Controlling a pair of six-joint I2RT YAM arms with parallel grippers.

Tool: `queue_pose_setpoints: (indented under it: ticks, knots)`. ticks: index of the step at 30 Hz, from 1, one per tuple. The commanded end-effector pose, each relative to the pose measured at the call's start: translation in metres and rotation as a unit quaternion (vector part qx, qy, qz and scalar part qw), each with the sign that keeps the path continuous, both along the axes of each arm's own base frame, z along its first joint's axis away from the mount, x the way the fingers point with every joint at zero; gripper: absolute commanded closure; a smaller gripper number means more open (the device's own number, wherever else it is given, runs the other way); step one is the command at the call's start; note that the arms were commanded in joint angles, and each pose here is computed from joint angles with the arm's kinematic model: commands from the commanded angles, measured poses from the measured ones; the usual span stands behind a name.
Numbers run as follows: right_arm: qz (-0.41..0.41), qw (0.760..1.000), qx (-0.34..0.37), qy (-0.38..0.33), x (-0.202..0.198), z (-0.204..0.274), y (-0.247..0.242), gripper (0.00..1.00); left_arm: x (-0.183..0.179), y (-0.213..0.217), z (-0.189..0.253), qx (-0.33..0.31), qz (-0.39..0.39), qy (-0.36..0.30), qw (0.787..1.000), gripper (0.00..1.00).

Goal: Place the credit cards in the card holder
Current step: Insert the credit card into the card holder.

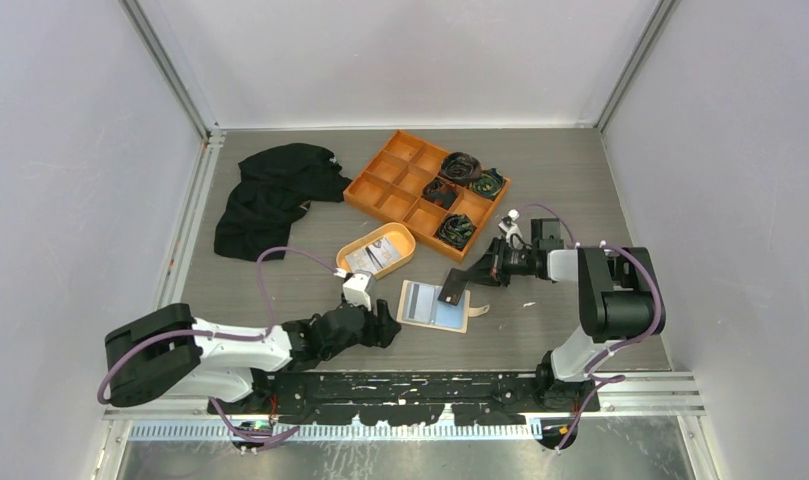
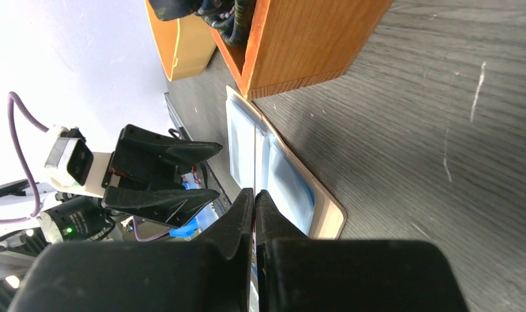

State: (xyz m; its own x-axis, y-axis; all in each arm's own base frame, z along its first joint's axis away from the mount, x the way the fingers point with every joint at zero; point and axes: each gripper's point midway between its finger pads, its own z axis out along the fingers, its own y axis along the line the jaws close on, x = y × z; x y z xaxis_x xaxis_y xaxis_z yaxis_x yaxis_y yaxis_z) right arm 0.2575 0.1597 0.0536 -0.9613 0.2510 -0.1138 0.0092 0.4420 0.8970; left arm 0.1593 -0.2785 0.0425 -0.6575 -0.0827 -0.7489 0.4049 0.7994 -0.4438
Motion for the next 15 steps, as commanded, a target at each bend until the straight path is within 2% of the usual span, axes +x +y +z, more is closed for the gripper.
queue_pose_setpoints:
  ticks: [1,8,15]
  knots:
    - [0.02,0.999,0.02,-0.03,0.004,0.01,0.014,0.99,0.018,-0.016,0.019,-0.048,0.022,-0.007,0.999,0.38]
    - [0.025,0.999,0.016,-0.021,0.004,0.001,0.02,0.99,0.026,-0.025,0.014,-0.056,0.024,0.009,0.998,0.39]
    - [0.028,0.999,-0.008,-0.026,0.002,-0.001,0.019,0.99,0.029,-0.022,0.002,-0.039,0.044,0.032,0.998,0.42]
